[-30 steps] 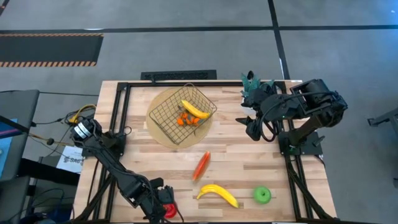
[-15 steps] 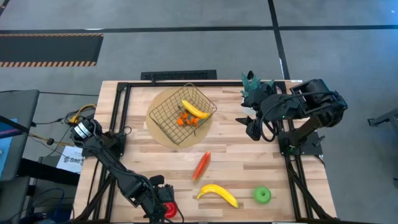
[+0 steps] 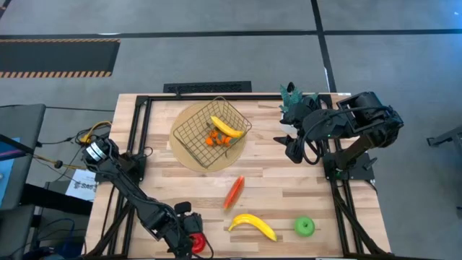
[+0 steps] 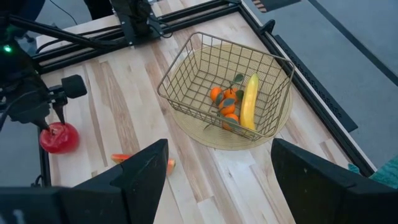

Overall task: Build produce basket
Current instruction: Put the red apple into the wire basket

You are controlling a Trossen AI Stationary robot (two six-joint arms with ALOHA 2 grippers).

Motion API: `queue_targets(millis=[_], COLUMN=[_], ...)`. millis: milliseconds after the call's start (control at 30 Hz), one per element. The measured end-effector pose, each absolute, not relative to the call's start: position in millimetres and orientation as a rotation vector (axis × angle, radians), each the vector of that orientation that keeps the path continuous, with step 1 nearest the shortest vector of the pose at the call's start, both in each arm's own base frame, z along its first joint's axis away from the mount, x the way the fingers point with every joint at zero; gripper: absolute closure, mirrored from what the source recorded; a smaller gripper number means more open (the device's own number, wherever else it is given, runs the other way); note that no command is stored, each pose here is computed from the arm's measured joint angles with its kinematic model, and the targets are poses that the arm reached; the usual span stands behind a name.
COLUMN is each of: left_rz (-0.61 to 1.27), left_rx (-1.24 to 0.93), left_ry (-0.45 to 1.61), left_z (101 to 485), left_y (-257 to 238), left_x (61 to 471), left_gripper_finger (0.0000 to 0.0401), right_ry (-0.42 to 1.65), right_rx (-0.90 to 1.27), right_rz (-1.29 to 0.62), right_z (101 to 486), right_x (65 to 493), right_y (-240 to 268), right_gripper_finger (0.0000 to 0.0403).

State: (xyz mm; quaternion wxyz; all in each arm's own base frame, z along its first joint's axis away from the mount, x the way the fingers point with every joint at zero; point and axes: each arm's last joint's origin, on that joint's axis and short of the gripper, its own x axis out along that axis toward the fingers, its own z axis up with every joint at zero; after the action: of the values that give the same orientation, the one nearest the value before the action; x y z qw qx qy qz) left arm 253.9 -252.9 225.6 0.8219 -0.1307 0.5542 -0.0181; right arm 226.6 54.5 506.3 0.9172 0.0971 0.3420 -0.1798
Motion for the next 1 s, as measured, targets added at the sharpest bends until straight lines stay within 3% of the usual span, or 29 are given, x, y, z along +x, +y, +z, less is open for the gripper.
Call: queue_targets(millis=[467, 800, 1000], left_rz=[-0.086, -0.082, -0.054], left_rx=[-0.306, -0.312, -0.322], left_ry=[1.176, 1.228, 1.167], left_z=[227, 196, 199], left_y=[-261, -274, -274], left_x=[250, 258, 264], left_gripper_finger=[0.0269, 0.0269, 0.0269], right_ry=[0.735, 0.743, 0.742], right_rx=[0.171, 0.164, 0.164], right_rz=[-0.371, -0.372, -0.372], right_z=[499, 497, 497], right_x=[239, 242, 242], right_y=[58, 59, 59], right_gripper_finger=[0.0101, 0.0101, 0.0101])
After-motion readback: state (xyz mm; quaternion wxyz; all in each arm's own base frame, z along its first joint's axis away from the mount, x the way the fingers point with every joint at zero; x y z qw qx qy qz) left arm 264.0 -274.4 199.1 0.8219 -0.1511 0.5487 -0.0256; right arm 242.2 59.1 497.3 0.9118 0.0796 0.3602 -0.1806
